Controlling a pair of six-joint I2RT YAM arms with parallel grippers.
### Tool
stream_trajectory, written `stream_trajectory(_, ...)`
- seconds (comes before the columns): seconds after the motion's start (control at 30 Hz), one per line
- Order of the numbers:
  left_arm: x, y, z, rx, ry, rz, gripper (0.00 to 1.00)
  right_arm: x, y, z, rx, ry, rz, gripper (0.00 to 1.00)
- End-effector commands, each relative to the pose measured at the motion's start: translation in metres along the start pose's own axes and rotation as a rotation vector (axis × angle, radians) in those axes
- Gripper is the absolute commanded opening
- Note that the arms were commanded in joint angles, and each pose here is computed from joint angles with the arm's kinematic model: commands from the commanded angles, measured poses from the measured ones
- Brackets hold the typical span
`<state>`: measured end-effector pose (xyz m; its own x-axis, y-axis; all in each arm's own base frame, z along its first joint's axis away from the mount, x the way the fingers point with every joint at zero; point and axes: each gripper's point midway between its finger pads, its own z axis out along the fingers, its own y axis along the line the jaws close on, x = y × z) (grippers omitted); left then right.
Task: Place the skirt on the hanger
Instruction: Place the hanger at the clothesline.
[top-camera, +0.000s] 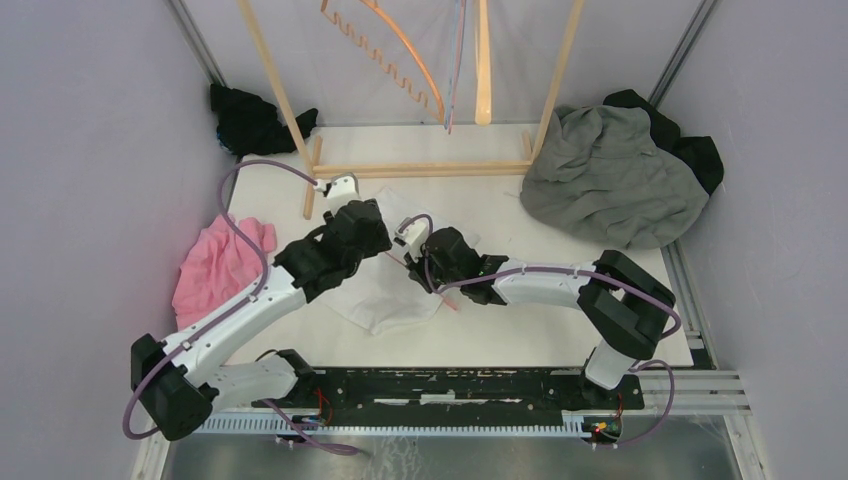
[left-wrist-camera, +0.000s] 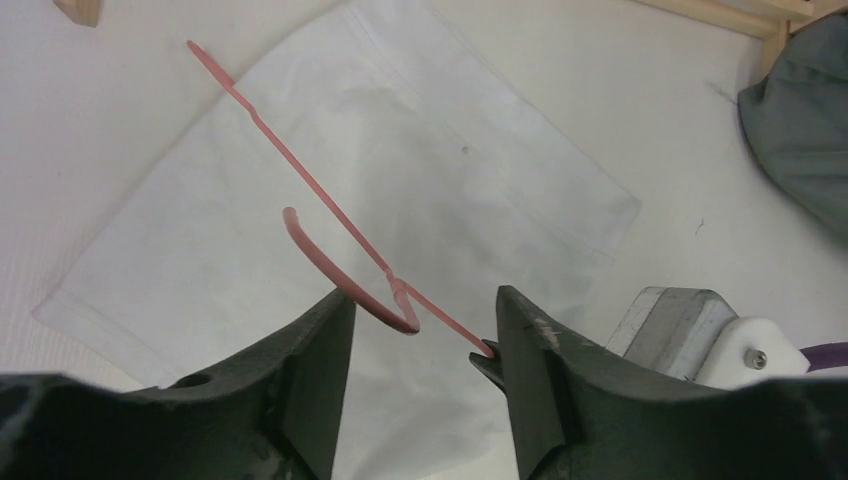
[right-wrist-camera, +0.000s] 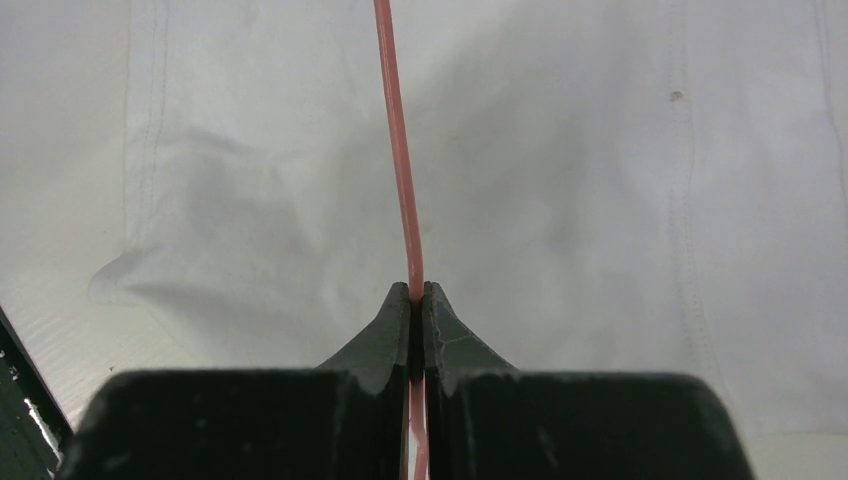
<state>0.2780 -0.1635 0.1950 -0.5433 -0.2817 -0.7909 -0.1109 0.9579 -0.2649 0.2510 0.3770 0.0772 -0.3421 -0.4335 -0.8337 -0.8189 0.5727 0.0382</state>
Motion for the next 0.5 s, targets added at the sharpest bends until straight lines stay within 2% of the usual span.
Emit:
stream_trajectory(0.0, -0.033, 0.001, -0.018, 0.001, -0.085, -0.014, 0.65, -0.031, -0.003, -0.005, 0.004, -0.072, -0.009, 0.01)
stream_trajectory(0.17, -0.051, 0.002, -0.039, 0.035, -0.127, -0.047, 0.75, -0.036, -0.006, -0.010, 0.005, -0.087, -0.007, 0.01)
stream_trajectory(0.47, -0.076, 0.014, -0.070, 0.047, -0.197, -0.080, 0.75, -0.074, -0.014, -0.044, 0.046, -0.157, -0.028, 0.01)
